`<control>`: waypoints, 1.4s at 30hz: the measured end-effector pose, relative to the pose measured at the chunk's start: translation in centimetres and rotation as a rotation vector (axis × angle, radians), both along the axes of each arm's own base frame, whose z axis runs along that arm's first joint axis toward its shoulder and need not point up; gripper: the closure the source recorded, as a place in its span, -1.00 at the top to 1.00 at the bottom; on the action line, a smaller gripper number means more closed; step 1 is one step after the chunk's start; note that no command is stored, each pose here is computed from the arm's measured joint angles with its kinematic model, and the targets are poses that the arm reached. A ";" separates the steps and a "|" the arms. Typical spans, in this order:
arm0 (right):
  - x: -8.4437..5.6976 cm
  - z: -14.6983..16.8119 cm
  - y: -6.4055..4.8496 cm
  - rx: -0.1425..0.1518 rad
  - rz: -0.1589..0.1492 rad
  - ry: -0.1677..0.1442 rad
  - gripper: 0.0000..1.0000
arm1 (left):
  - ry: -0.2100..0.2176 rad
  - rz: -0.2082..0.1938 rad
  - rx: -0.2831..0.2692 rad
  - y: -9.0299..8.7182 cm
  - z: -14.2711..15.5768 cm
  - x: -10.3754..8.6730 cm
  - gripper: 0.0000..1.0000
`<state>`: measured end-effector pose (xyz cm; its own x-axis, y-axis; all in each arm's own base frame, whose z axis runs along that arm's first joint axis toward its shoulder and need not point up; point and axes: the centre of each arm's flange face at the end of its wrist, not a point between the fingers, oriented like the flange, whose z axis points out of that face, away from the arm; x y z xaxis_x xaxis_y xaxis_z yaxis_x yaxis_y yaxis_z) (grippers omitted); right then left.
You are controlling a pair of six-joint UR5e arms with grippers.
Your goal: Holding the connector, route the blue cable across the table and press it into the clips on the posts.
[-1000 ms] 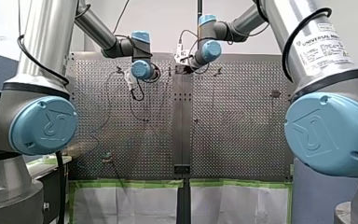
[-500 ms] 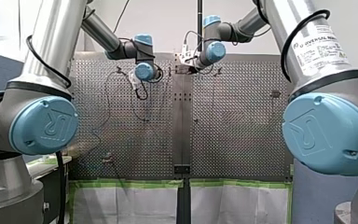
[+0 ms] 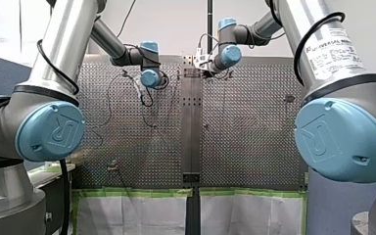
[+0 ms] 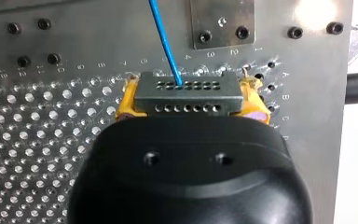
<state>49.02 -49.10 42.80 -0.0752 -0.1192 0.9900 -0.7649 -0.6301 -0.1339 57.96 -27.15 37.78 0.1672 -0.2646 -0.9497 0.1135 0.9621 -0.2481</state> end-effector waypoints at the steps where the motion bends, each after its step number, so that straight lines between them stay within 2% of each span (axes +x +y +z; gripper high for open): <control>1: -0.1 0.0 -0.1 -0.001 -0.001 -0.001 -1.00 | 0.000 0.000 0.000 0.1 0.0 0.0 -1.00; 10: -0.5 -0.1 -1.0 -0.007 0.006 -0.001 -1.00 | 0.014 -0.010 0.005 -0.3 -0.2 -0.3 -1.00; 12: -0.6 -0.1 -1.1 -0.007 0.006 0.000 -1.00 | 0.023 -0.012 0.007 -0.5 -0.3 -0.4 -0.49; 13: -0.6 -0.2 -1.1 -0.008 0.006 0.001 -1.00 | 0.029 -0.014 0.009 -0.6 -0.3 -0.5 -0.49; 14: -0.6 -0.2 -1.1 -0.008 0.006 0.001 -1.00 | 0.035 -0.015 0.010 -0.7 -0.4 -0.6 -0.21; 15: -0.6 -0.2 -1.1 -0.007 0.006 0.002 -1.00 | 0.041 -0.016 0.012 -0.7 -0.5 -0.7 0.44; 16: -0.6 -0.2 -1.2 -0.007 0.005 0.002 -1.00 | 0.048 -0.017 0.014 -0.9 -0.5 -0.9 0.44; 17: -0.7 -0.2 -1.2 -0.007 0.005 0.003 -1.00 | 0.055 -0.016 0.016 -0.9 -0.6 -1.0 0.80; 18: -0.7 -0.2 -1.2 -0.007 0.004 0.003 -1.00 | 0.063 -0.014 0.018 -1.0 -0.7 -1.1 1.00; 27: -1.1 0.0 -1.5 -0.008 -0.004 0.001 -1.00 | 0.125 0.037 0.064 -1.5 -0.6 -3.0 1.00; 33: -1.5 0.1 -1.7 -0.008 -0.012 -0.002 -1.00 | 0.167 0.055 0.082 -2.0 -0.2 -5.8 1.00; 42: -1.9 0.3 -2.0 -0.007 -0.020 -0.003 -1.00 | 0.236 0.015 0.129 -3.1 -0.2 -11.2 1.00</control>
